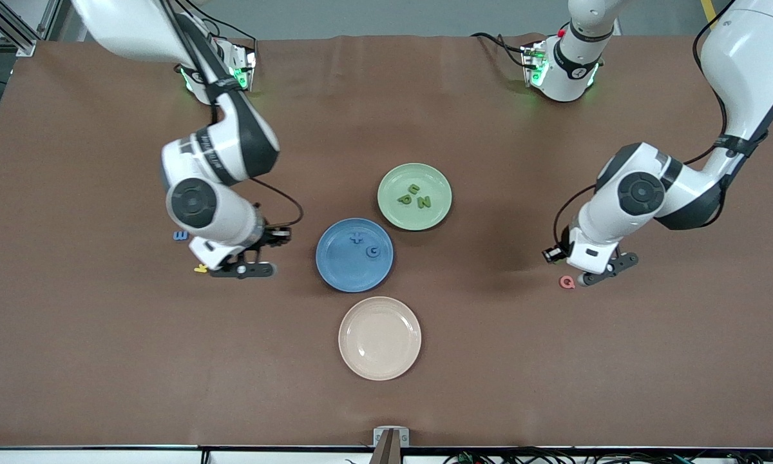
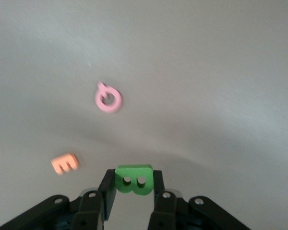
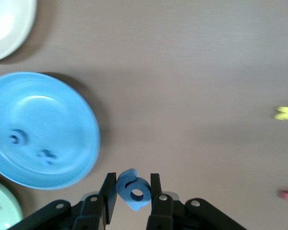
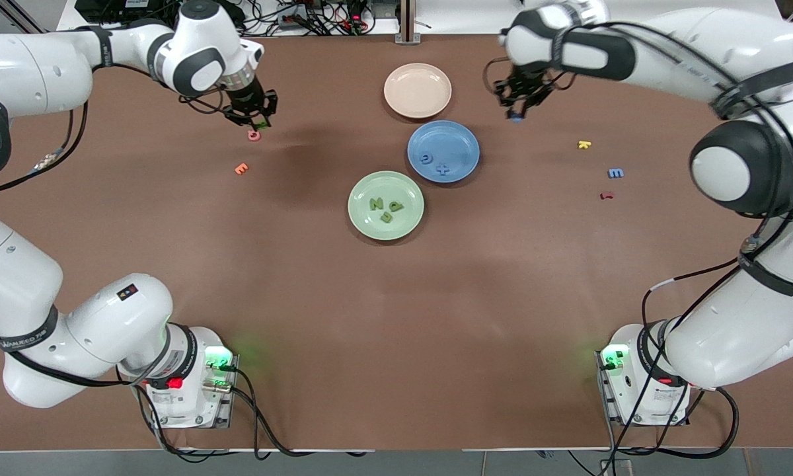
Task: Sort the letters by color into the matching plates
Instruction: 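Place 6 on the blue plate while the left gripper places B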
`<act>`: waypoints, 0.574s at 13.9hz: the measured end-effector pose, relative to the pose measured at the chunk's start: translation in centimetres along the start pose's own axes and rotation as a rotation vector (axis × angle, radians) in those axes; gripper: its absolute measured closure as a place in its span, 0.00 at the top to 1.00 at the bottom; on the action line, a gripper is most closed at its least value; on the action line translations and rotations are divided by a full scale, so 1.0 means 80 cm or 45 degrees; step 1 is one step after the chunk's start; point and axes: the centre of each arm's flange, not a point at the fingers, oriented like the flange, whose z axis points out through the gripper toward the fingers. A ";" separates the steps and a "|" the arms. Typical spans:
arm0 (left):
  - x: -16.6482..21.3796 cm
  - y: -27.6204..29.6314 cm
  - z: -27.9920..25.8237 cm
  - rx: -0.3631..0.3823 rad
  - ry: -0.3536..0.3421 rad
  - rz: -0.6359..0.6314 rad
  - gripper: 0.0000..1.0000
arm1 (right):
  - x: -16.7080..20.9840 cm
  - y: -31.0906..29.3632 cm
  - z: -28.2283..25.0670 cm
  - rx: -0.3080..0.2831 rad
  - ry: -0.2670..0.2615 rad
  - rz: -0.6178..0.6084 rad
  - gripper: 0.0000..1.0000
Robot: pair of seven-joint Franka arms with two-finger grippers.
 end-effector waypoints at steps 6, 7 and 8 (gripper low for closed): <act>-0.083 0.056 -0.009 0.011 -0.050 0.092 0.35 | -0.017 -0.105 0.111 0.037 0.091 -0.037 0.33; -0.098 0.066 -0.004 0.012 -0.065 0.101 0.35 | -0.020 -0.114 0.123 0.041 0.101 -0.049 0.33; -0.114 0.077 0.000 0.012 -0.080 0.094 0.35 | -0.023 -0.122 0.130 0.045 0.110 -0.062 0.33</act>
